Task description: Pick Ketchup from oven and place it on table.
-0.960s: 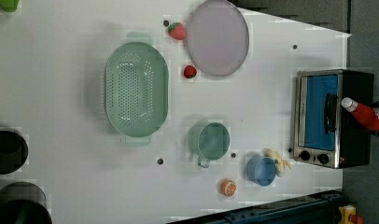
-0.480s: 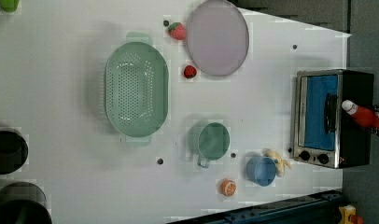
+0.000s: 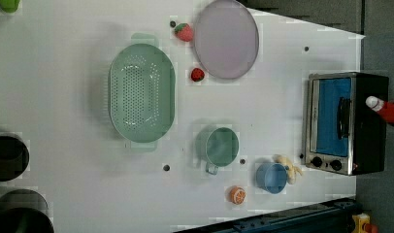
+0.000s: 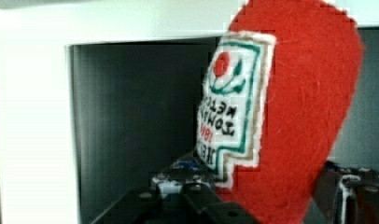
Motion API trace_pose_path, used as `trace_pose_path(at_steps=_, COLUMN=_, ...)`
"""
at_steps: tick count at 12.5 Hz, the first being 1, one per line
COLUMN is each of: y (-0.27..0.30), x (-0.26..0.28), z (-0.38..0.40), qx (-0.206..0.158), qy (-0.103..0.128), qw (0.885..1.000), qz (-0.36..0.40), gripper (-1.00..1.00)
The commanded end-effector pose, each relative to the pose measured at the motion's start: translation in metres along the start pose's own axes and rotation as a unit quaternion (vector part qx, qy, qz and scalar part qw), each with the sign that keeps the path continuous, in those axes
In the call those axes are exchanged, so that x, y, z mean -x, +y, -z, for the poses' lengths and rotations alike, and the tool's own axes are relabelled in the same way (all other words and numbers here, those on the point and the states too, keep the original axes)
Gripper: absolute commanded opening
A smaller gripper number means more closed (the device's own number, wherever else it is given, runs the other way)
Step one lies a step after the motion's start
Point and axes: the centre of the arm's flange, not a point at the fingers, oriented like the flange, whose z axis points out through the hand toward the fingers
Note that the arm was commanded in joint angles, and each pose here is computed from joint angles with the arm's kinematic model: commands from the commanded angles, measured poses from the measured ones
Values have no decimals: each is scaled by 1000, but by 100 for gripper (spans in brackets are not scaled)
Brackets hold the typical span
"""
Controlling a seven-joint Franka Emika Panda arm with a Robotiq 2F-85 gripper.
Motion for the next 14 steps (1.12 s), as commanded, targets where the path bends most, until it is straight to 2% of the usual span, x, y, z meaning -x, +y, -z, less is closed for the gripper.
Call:
trace_pose_path(at_steps=1, y=-38, x=31, z=129, qx=-78, qy=5, qw=995, qz=60, gripper=27)
trace_pose_path(at_steps=4, y=-39, x=69, z=185, qx=-30, qy=-27, qw=993, qz=107, gripper=27)
trace_pose_path(at_steps=7, y=-51, x=144, z=220, qx=-3, qy=-50, qw=982, qz=181, gripper=27)
trace_pose_path(at_steps=11, y=-72, x=279, z=224, qx=16, qy=-81, qw=951, qz=297, gripper=27)
trace_pose_path(at_steps=14, y=-69, x=359, z=199, qx=42, qy=-99, qw=926, qz=361, gripper=27)
